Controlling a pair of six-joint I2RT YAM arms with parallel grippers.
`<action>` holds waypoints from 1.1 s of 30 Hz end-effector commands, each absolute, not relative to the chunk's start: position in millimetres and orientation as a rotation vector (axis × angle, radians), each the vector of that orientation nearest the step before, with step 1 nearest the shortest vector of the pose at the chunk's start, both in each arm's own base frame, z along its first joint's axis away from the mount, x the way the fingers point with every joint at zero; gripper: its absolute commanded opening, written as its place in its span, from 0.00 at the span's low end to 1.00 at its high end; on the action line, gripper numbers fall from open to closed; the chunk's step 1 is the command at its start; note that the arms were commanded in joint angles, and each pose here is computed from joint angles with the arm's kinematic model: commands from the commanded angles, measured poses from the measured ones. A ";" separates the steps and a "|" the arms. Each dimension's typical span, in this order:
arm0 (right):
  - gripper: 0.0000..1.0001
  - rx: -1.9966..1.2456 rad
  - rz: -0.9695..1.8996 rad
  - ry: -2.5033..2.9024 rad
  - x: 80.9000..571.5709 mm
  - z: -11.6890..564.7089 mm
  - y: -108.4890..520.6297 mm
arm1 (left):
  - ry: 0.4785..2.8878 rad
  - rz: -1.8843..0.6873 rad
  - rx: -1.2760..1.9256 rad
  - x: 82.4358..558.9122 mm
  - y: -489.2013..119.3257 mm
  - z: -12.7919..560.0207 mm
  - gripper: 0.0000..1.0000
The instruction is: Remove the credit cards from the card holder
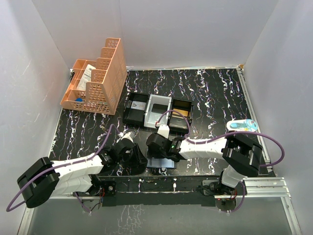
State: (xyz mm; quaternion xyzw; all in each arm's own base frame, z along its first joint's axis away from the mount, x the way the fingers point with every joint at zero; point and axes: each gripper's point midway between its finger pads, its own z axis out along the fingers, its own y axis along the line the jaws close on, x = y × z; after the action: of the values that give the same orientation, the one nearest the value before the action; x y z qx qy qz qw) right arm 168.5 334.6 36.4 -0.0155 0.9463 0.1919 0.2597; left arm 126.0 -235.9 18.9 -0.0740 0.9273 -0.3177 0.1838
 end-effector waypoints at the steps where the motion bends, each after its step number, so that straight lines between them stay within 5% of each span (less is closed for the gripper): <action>1: 0.48 -0.038 0.620 2.566 161.6 41.1 343.8 | 2.611 -0.876 -0.183 127.5 -236.4 21.6 0.27; 33: 0.47 -0.011 0.665 2.561 163.6 40.9 340.5 | 2.462 -1.164 -0.088 126.2 -266.8 59.5 0.34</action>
State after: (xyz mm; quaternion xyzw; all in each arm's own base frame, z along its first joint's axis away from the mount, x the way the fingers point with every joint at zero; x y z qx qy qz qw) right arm 167.8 334.3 37.6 -0.0085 0.9413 0.2222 0.2541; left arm 122.7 -252.8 44.9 -0.0450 0.9026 -0.3813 0.1949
